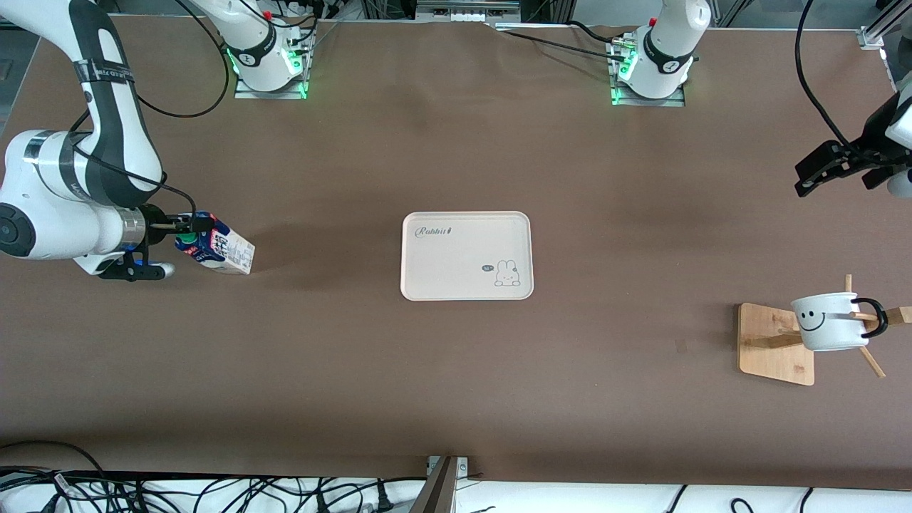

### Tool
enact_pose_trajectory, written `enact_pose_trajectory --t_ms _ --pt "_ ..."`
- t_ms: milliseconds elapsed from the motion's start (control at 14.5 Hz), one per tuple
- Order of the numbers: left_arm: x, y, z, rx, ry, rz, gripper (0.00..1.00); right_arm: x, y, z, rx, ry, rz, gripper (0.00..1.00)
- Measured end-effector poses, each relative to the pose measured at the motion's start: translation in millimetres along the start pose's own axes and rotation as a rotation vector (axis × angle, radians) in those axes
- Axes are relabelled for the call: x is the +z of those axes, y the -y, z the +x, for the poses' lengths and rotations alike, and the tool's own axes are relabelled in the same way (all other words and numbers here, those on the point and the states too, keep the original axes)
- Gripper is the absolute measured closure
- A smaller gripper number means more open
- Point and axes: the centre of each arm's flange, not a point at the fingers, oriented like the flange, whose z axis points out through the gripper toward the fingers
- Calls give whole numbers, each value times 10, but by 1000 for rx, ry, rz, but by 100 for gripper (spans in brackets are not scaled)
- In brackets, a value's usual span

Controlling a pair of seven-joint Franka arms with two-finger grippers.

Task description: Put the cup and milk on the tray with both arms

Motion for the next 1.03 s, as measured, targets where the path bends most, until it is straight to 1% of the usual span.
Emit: enact_pose_trajectory --t_ms 206,344,551,757,1032 --pt "246 96 9 -4 18 2 0 -11 -18 14 3 -13 1 0" --pt "357 150 21 -12 13 2 0 -25 -36 25 5 -25 1 0" --pt "562 268 51 -14 -12 1 0 -36 -49 36 7 -35 2 0" --pt "785 362 91 34 -70 0 0 -2 -55 60 9 -35 2 0" --pt "746 369 85 37 -91 0 0 139 -78 135 13 -20 4 0"
